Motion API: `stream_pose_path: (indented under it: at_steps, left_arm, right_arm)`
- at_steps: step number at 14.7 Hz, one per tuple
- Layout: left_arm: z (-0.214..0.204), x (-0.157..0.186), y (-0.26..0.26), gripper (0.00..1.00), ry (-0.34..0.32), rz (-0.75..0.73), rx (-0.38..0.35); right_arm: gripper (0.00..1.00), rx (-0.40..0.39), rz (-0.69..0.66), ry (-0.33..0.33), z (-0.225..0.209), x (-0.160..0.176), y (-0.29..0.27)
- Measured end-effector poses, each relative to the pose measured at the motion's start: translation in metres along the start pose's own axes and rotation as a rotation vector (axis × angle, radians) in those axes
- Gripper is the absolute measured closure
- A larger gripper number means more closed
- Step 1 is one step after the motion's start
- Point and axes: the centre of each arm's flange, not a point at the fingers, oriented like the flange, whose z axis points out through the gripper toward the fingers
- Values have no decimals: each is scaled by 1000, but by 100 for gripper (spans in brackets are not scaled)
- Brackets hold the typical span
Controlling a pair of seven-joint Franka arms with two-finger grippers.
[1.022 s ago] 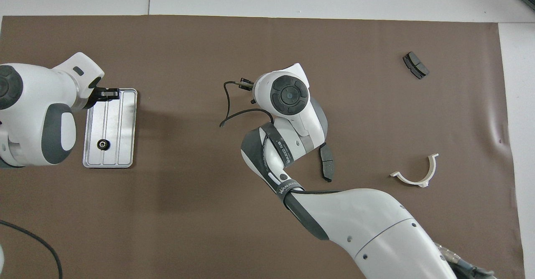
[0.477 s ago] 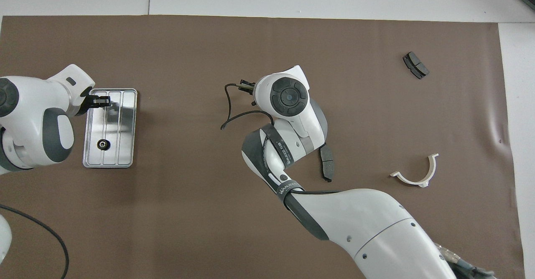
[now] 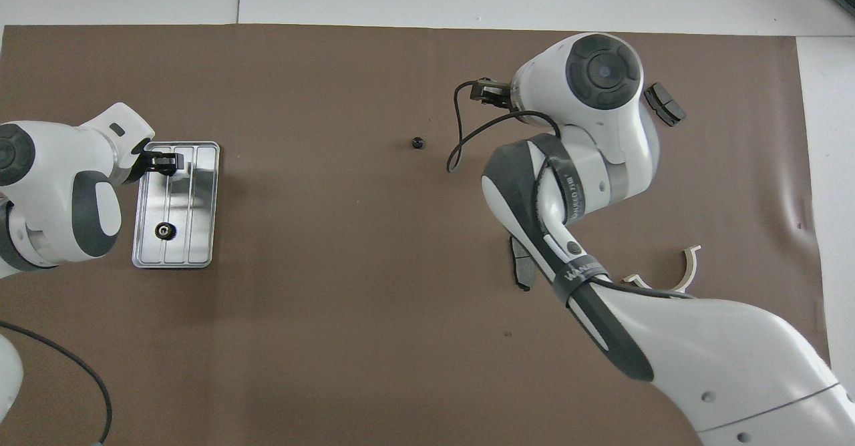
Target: Pick bearing gear from pile to tray
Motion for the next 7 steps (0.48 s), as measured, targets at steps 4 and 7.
stream_pose_path:
  at_steps: [4, 7]
  left_arm:
    - [-33, 18, 32, 0, 30, 44, -26]
    - [-69, 36, 91, 0, 7, 60, -63]
  right_arm:
    - [0, -56, -35, -84, -29, 20, 83]
    - [0, -76, -61, -127, -42, 28, 145]
